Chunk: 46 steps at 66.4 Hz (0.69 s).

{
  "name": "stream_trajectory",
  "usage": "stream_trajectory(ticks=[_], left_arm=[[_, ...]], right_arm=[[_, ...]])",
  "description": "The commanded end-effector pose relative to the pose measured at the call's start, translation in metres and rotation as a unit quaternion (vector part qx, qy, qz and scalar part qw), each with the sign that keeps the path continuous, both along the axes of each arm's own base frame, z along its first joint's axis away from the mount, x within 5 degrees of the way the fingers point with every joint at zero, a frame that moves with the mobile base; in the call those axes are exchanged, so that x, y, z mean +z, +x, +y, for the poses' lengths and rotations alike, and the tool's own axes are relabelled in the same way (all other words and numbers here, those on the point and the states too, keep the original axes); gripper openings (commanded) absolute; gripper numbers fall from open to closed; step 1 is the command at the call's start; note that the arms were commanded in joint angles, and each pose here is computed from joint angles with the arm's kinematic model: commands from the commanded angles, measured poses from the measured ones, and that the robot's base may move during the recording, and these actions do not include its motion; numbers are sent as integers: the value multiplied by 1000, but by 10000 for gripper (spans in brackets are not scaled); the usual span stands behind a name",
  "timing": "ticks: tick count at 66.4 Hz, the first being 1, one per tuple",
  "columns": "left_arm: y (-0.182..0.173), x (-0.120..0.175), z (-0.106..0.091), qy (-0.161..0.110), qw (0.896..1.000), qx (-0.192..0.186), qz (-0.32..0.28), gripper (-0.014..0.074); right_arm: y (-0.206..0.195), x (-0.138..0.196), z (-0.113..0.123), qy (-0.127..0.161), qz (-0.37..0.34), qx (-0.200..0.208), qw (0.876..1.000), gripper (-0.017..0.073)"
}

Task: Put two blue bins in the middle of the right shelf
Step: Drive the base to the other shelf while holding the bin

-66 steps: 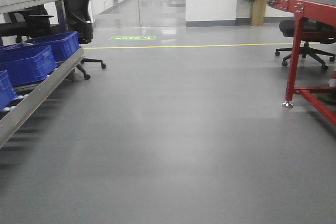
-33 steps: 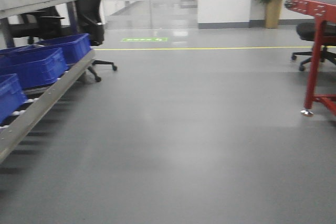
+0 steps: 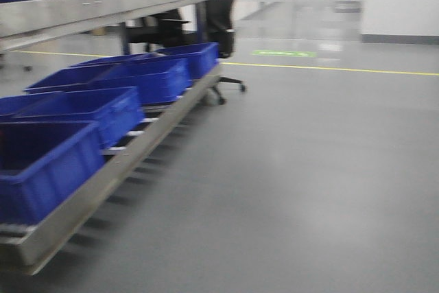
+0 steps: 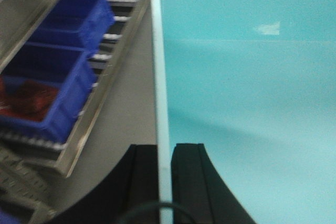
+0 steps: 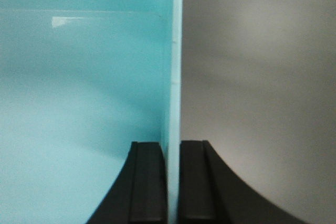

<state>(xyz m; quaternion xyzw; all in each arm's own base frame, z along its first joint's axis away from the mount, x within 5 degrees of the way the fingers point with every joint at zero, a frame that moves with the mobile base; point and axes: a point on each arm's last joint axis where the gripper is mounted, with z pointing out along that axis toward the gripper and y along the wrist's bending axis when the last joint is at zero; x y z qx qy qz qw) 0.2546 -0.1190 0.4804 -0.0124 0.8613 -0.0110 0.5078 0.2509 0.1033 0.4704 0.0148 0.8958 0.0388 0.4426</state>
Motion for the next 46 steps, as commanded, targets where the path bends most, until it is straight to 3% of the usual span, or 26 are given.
stream_trajectory(ticks=[1,46], left_arm=[[-3,10,0,-3,999,-12,-32,-111],[-3,10,0,-3,999,-12,-32,-111]], right_arm=[[-1,9,-2,1,-30,3,1000,-153],[-1,9,-2,1,-30,3,1000,-153]])
